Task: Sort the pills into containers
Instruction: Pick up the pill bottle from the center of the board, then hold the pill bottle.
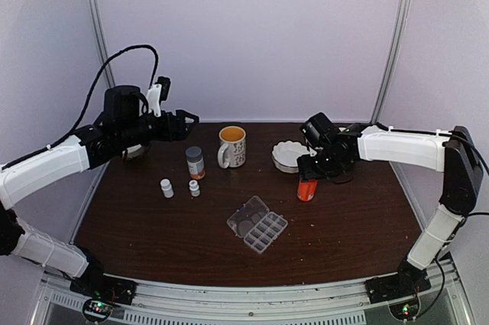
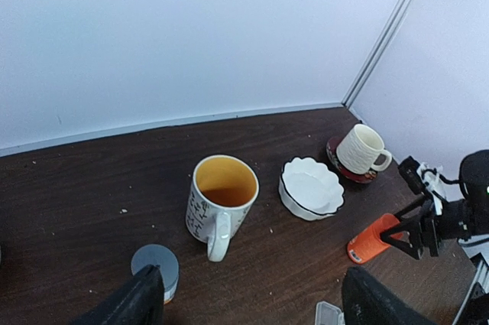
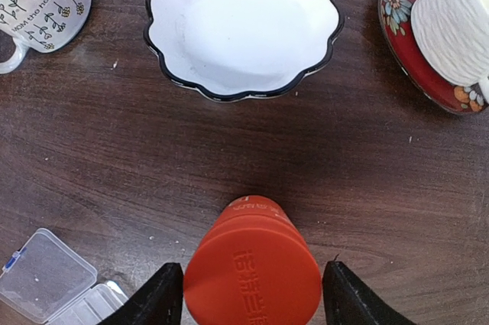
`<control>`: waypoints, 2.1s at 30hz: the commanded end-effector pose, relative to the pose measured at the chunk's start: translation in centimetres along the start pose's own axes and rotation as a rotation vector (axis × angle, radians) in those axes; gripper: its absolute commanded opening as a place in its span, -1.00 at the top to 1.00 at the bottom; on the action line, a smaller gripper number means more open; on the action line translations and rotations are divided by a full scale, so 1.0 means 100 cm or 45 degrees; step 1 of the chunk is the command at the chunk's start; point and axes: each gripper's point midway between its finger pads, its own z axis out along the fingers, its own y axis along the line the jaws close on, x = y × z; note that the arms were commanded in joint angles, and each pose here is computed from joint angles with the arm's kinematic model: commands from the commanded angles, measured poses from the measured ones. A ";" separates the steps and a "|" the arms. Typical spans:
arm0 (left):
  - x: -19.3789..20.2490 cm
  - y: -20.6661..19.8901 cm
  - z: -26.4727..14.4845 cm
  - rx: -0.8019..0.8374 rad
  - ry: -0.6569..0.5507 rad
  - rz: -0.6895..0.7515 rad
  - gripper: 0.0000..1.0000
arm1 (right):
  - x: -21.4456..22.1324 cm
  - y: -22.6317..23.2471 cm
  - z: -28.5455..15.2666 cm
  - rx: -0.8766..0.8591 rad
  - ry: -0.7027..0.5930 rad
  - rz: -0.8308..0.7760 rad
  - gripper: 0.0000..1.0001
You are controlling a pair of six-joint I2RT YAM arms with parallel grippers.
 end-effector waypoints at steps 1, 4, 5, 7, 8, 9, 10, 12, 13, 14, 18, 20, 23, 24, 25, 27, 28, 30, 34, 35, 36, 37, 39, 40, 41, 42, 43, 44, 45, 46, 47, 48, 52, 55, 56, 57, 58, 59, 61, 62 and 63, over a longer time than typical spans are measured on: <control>0.005 -0.020 -0.021 0.125 -0.026 0.009 -0.67 | -0.010 -0.002 0.000 0.019 -0.016 0.003 -0.23; 0.011 -0.024 -0.033 0.149 -0.024 0.011 -0.67 | -0.009 -0.001 0.003 0.019 -0.007 -0.001 -0.20; 0.013 -0.024 -0.037 0.153 -0.024 0.012 -0.67 | -0.008 0.000 0.005 0.018 -0.003 -0.002 -0.20; 0.020 -0.023 -0.042 0.154 -0.019 0.010 -0.67 | -0.007 0.000 0.007 0.021 0.007 -0.006 -0.22; 0.024 -0.023 -0.045 0.153 -0.015 0.008 -0.67 | -0.007 0.000 0.008 0.023 0.013 -0.008 -0.27; 0.028 -0.022 -0.047 0.152 -0.007 0.006 -0.67 | -0.006 0.000 0.009 0.024 0.016 -0.010 -0.35; 0.030 -0.021 -0.049 0.151 -0.005 0.003 -0.67 | -0.006 0.000 0.010 0.026 0.022 -0.011 -0.37; 0.032 -0.020 -0.053 0.144 -0.003 -0.005 -0.67 | -0.006 0.000 0.009 0.027 0.022 -0.010 -0.29; 0.032 -0.020 -0.055 0.145 -0.004 -0.008 -0.67 | -0.007 -0.001 0.007 0.025 0.017 -0.009 -0.22; 0.033 -0.021 -0.057 0.149 -0.003 -0.008 -0.67 | -0.008 -0.001 0.005 0.023 0.011 -0.005 -0.18; 0.039 -0.029 -0.061 0.190 0.012 -0.002 -0.67 | -0.013 -0.002 -0.007 0.013 -0.027 0.003 0.07; 0.042 -0.034 -0.061 0.209 0.021 0.014 -0.68 | -0.016 -0.003 -0.015 0.005 -0.046 0.008 0.07; 0.048 -0.045 -0.060 0.248 0.032 0.037 -0.67 | -0.017 -0.003 -0.026 -0.026 -0.066 0.016 0.08; 0.050 -0.050 -0.059 0.265 0.034 0.045 -0.67 | -0.016 -0.002 -0.029 -0.042 -0.068 0.018 0.09; 0.053 -0.055 -0.059 0.287 0.034 0.056 -0.67 | -0.016 -0.001 -0.034 -0.060 -0.072 0.020 0.10; 0.056 -0.070 -0.057 0.333 0.024 0.088 -0.67 | -0.017 0.001 -0.045 -0.098 -0.089 0.026 0.12; 0.056 -0.079 -0.055 0.353 0.011 0.114 -0.67 | -0.018 0.003 -0.052 -0.124 -0.100 0.028 0.12; 0.060 -0.096 -0.051 0.373 -0.003 0.177 -0.66 | -0.020 0.008 -0.070 -0.201 -0.133 0.040 0.12; 0.062 -0.121 -0.041 0.410 -0.028 0.253 -0.67 | -0.022 0.026 -0.108 -0.427 -0.194 0.069 0.12; 0.061 -0.126 -0.040 0.421 -0.036 0.264 -0.70 | -0.021 0.031 -0.117 -0.481 -0.206 0.075 0.12; 0.061 -0.130 -0.038 0.428 -0.038 0.279 -0.72 | -0.019 0.037 -0.125 -0.544 -0.214 0.081 0.12; 0.060 -0.135 -0.037 0.432 -0.042 0.297 -0.73 | -0.018 0.043 -0.134 -0.609 -0.222 0.086 0.13; 0.060 -0.141 -0.035 0.412 -0.064 0.363 -0.74 | -0.015 0.057 -0.154 -0.743 -0.237 0.092 0.13; 0.063 -0.149 -0.035 0.417 -0.070 0.409 -0.74 | -0.014 0.062 -0.162 -0.792 -0.243 0.101 0.13; 0.065 -0.155 -0.035 0.418 -0.082 0.456 -0.77 | -0.013 0.067 -0.170 -0.842 -0.255 0.108 0.14; 0.067 -0.161 -0.035 0.421 -0.095 0.493 -0.87 | -0.012 0.073 -0.179 -0.893 -0.265 0.111 0.14; 0.069 -0.168 -0.035 0.438 -0.107 0.524 -0.94 | -0.009 0.079 -0.187 -0.946 -0.269 0.111 0.14; 0.070 -0.174 -0.035 0.454 -0.122 0.541 -0.95 | -0.007 0.082 -0.194 -0.981 -0.275 0.115 0.14; 0.071 -0.180 -0.035 0.471 -0.129 0.545 -0.95 | -0.005 0.086 -0.200 -1.011 -0.283 0.120 0.15; 0.072 -0.185 -0.034 0.490 -0.130 0.540 -0.95 | -0.002 0.089 -0.207 -1.040 -0.288 0.122 0.15; 0.074 -0.190 -0.031 0.510 -0.122 0.536 -0.95 | 0.000 0.092 -0.212 -1.066 -0.292 0.123 0.15; 0.077 -0.196 -0.029 0.529 -0.110 0.535 -0.95 | 0.001 0.095 -0.217 -1.092 -0.298 0.125 0.15; 0.083 -0.223 -0.025 0.569 -0.107 0.607 -0.95 | 0.010 0.104 -0.231 -1.167 -0.290 0.135 0.15; 0.089 -0.237 -0.022 0.598 -0.106 0.641 -0.95 | 0.015 0.111 -0.241 -1.236 -0.288 0.145 0.15; 0.090 -0.239 -0.021 0.599 -0.106 0.645 -0.95 | 0.017 0.113 -0.243 -1.257 -0.285 0.149 0.15; 0.091 -0.241 -0.021 0.600 -0.108 0.649 -0.95 | 0.018 0.116 -0.246 -1.281 -0.284 0.149 0.15; 0.091 -0.243 -0.021 0.604 -0.113 0.652 -0.95 | 0.020 0.118 -0.249 -1.303 -0.279 0.149 0.15; 0.089 -0.243 -0.021 0.604 -0.122 0.652 -0.95 | 0.021 0.119 -0.251 -1.319 -0.276 0.148 0.15; 0.087 -0.246 -0.022 0.620 -0.132 0.653 -0.93 | 0.023 0.121 -0.253 -1.343 -0.269 0.149 0.15; 0.086 -0.248 -0.023 0.631 -0.136 0.654 -0.88 | 0.023 0.121 -0.255 -1.355 -0.273 0.149 0.15; 0.086 -0.250 -0.023 0.644 -0.134 0.653 -0.84 | 0.023 0.122 -0.258 -1.372 -0.279 0.151 0.15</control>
